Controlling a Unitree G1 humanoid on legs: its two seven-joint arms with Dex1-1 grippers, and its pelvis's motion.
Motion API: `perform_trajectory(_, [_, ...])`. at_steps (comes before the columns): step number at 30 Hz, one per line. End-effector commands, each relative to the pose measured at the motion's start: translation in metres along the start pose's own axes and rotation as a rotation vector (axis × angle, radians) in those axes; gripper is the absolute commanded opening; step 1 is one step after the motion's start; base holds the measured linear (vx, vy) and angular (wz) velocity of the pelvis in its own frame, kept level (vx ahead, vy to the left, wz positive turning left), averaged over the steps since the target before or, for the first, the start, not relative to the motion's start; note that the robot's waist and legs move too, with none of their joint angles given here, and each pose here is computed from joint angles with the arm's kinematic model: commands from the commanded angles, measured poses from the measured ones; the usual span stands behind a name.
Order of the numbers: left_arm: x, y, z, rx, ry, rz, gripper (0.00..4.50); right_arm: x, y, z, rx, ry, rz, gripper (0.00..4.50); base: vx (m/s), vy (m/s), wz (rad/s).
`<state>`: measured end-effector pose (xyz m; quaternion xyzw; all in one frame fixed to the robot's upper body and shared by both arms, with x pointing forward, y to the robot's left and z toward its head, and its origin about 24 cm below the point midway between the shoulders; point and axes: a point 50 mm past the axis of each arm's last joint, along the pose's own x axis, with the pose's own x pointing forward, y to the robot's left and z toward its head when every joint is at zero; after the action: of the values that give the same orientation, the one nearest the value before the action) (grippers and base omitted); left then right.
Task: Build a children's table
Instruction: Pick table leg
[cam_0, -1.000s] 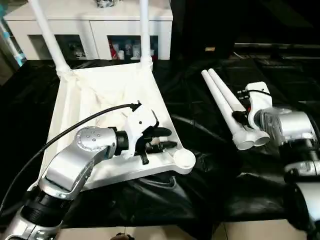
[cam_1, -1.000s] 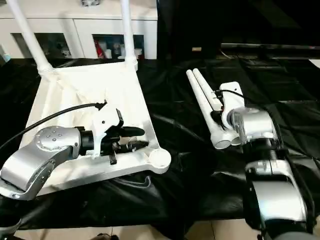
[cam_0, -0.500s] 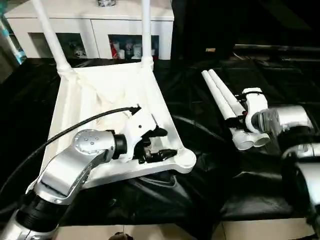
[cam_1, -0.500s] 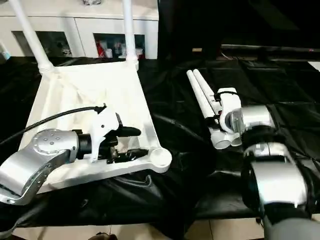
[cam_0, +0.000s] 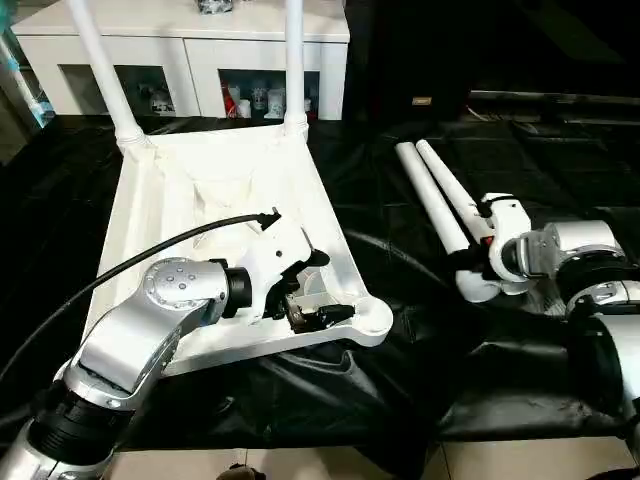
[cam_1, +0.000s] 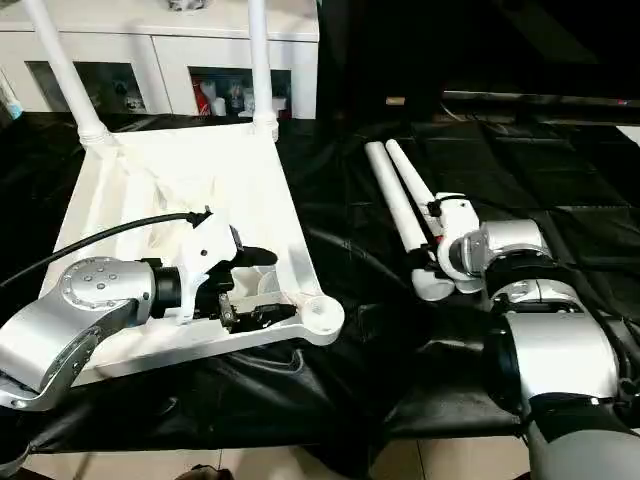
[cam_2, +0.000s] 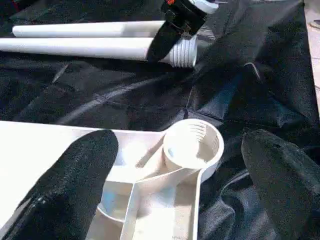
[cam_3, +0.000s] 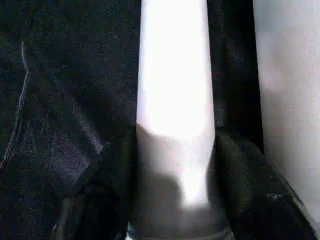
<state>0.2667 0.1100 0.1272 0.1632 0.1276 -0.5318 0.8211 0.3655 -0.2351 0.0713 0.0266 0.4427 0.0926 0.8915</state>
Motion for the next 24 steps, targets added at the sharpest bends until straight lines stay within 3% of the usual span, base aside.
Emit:
perform_trajectory(1, [0.001, -0.003, 0.002, 0.020, 0.010, -0.004, 4.50, -0.003, -0.003, 0.002, 0.001, -0.003, -0.017, 2.01, 0.000, 0.000, 0.00])
perform_trajectory(8, [0.002, 0.003, 0.003, 0.021, 0.002, 0.038, 4.50, -0.001, -0.001, 0.004, 0.089, -0.062, 0.013, 1.96, 0.000, 0.000, 0.00])
perform_trajectory(12, [0.005, 0.017, 0.006, 0.015, -0.033, 0.157, 4.50, -0.003, 0.009, 0.017, 0.158, -0.173, 0.127, 1.95, 0.000, 0.000, 0.00])
perform_trajectory(15, [0.009, 0.033, 0.013, -0.040, -0.115, 0.273, 4.50, -0.006, 0.015, 0.027, 0.247, -0.308, 0.254, 1.95, 0.000, 0.000, 0.00])
perform_trajectory(16, [0.010, 0.039, 0.019, -0.077, -0.170, 0.319, 4.50, -0.007, 0.018, 0.030, 0.272, -0.380, 0.319, 1.95, 0.000, 0.000, 0.00])
perform_trajectory(19, [0.013, 0.047, 0.026, -0.169, -0.252, 0.365, 4.50, -0.008, 0.025, 0.031, 0.283, -0.479, 0.432, 1.95, 0.000, 0.000, 0.00])
perform_trajectory(22, [0.027, 0.046, 0.032, -0.393, -0.370, 0.289, 4.50, -0.011, 0.046, 0.017, 0.201, -0.636, 0.654, 1.94, 0.000, 0.000, 0.00])
perform_trajectory(24, [0.030, 0.046, 0.033, -0.428, -0.388, 0.267, 4.50, -0.012, 0.050, 0.014, 0.188, -0.659, 0.694, 1.93, 0.000, 0.000, 0.00])
